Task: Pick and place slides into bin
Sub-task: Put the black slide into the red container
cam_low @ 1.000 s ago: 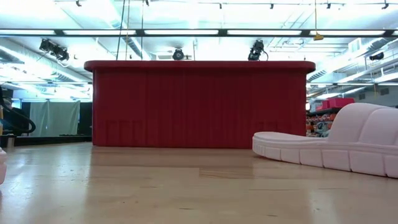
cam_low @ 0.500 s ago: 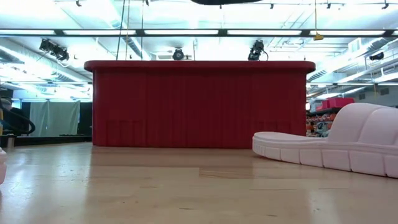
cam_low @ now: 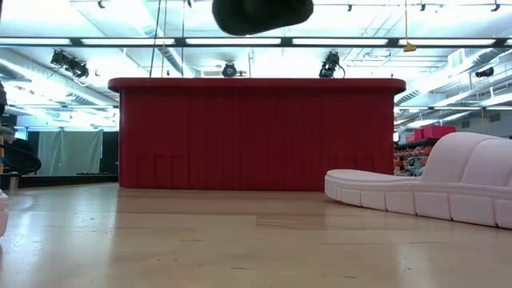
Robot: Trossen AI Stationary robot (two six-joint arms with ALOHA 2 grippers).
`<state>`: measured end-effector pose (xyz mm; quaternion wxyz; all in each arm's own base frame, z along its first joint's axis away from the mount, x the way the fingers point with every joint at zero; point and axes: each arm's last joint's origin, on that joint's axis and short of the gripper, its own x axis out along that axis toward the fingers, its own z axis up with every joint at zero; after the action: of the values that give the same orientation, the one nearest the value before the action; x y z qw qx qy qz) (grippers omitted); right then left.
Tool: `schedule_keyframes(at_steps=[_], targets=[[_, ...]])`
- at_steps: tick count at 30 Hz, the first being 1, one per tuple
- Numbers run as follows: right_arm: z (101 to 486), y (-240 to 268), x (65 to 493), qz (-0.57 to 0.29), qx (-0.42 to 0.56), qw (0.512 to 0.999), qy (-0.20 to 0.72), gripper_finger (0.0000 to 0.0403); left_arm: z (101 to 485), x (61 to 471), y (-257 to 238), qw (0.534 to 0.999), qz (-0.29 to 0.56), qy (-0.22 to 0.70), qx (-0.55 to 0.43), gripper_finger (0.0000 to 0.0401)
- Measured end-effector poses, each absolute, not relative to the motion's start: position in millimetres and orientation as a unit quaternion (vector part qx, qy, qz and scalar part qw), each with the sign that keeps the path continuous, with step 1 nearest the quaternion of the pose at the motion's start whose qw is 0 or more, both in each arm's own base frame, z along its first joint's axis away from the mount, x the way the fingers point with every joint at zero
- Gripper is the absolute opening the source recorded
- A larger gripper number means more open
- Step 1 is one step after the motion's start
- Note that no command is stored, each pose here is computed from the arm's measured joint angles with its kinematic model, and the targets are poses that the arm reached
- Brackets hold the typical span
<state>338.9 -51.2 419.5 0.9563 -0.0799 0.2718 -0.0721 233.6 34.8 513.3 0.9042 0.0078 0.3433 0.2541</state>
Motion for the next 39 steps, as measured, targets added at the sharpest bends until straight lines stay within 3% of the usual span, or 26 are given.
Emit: schedule_keyframes(at_steps=[5, 18, 28, 39], targets=[[408, -49, 355, -0.056, -0.102, 0.955, 0.273, 0.0009, 499, 251, 49, 0.891, 0.240, 0.385, -0.002, 0.0239], [411, -49, 349, -0.053, -0.107, 0.953, 0.279, 0.0009, 470, 289, 56, 0.863, 0.223, 0.453, 0.003, 0.0195], [404, -60, 340, -0.091, -0.145, 0.924, 0.341, 0.0009, 467, 294, 52, 0.864, 0.227, 0.449, -0.025, 0.0204], [404, -56, 341, -0.044, -0.178, 0.924, 0.337, 0.0009, 465, 296, 59, 0.863, 0.240, 0.443, -0.036, 0.0216]])
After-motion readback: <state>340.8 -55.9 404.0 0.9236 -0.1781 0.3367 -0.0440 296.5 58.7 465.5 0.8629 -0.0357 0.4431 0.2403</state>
